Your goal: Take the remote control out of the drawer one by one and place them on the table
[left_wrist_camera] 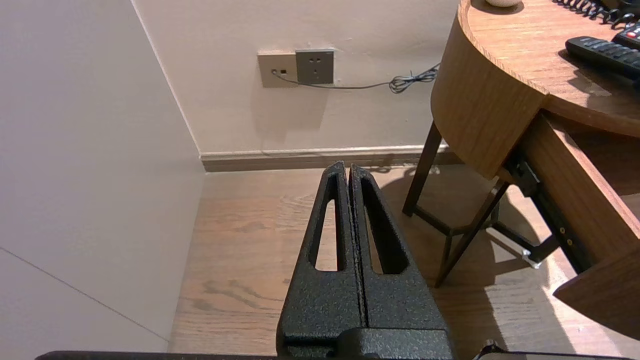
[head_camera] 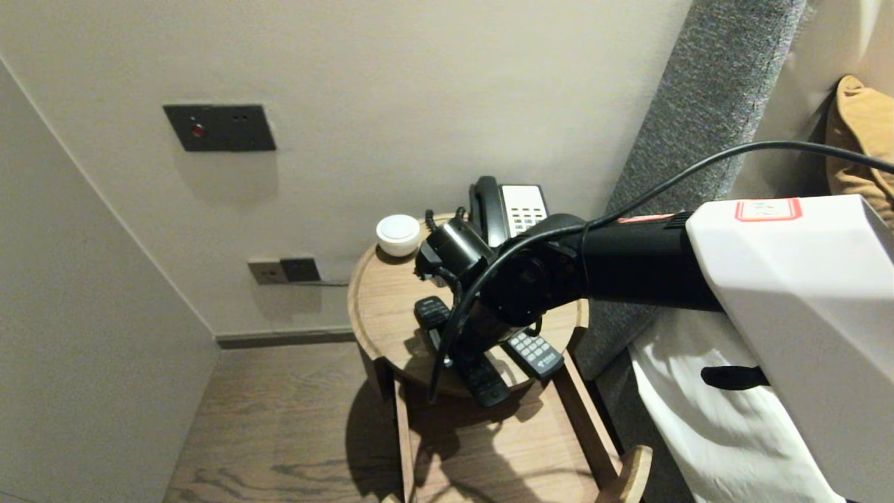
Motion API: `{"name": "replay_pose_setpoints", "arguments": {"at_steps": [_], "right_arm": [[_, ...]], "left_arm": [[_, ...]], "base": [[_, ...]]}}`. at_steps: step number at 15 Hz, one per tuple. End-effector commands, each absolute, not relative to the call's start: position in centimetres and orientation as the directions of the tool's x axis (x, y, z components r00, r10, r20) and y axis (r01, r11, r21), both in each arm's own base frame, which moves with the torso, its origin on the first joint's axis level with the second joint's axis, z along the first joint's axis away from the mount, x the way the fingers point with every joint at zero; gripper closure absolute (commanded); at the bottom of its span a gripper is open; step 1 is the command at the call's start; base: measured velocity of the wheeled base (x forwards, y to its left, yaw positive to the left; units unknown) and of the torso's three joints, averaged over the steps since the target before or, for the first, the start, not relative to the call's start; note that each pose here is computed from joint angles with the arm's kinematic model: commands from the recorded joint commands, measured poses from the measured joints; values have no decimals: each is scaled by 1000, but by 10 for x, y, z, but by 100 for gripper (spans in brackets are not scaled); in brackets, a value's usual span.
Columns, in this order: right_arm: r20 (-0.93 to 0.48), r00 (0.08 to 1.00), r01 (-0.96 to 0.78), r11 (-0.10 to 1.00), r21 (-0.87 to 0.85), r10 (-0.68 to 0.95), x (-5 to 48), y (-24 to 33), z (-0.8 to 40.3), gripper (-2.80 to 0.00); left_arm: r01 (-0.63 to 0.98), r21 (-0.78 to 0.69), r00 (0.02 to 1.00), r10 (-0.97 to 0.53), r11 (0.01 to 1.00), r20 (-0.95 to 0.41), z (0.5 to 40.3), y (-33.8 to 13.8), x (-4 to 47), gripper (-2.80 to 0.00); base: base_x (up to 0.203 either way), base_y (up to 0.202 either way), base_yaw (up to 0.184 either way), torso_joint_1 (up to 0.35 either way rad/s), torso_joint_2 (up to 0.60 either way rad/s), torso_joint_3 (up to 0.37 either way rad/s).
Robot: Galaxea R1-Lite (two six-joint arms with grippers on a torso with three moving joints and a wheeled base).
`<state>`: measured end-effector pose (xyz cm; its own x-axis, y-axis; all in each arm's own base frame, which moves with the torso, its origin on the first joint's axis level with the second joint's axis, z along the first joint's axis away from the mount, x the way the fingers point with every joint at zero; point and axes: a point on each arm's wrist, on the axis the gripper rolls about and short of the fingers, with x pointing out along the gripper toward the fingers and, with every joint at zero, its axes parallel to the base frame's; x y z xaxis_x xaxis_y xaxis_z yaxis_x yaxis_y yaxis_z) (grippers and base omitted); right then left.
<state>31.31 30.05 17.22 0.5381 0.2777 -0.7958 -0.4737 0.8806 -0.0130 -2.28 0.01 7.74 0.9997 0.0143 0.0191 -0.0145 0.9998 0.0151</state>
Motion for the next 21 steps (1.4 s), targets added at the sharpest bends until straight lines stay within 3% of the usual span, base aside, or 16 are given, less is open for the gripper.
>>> {"name": "replay_pose_setpoints", "arguments": {"at_steps": [1, 9, 10, 15, 21], "right_arm": [[-799, 536, -472, 881, -16, 272, 313, 301, 171, 0], [-791, 556, -464, 885, -42, 255, 309, 303, 174, 0], [-789, 559, -464, 885, -41, 256, 309, 302, 175, -280], [-783, 571, -460, 886, -56, 247, 306, 303, 178, -280], [-731, 617, -458, 888, -34, 290, 293, 292, 214, -280]], "left_arm": [[-16, 15, 1000, 15, 1000, 20, 78, 0, -23, 0], [-16, 15, 1000, 15, 1000, 20, 78, 0, -23, 0], [-16, 15, 1000, 15, 1000, 20, 78, 0, -23, 0], [-16, 15, 1000, 15, 1000, 20, 78, 0, -23, 0], [-16, 15, 1000, 15, 1000, 20, 78, 0, -23, 0]], "base": [[0, 0, 0, 0, 0, 0], [0, 0, 0, 0, 0, 0], [0, 0, 0, 0, 0, 0], [0, 0, 0, 0, 0, 0], [0, 0, 0, 0, 0, 0]]}}
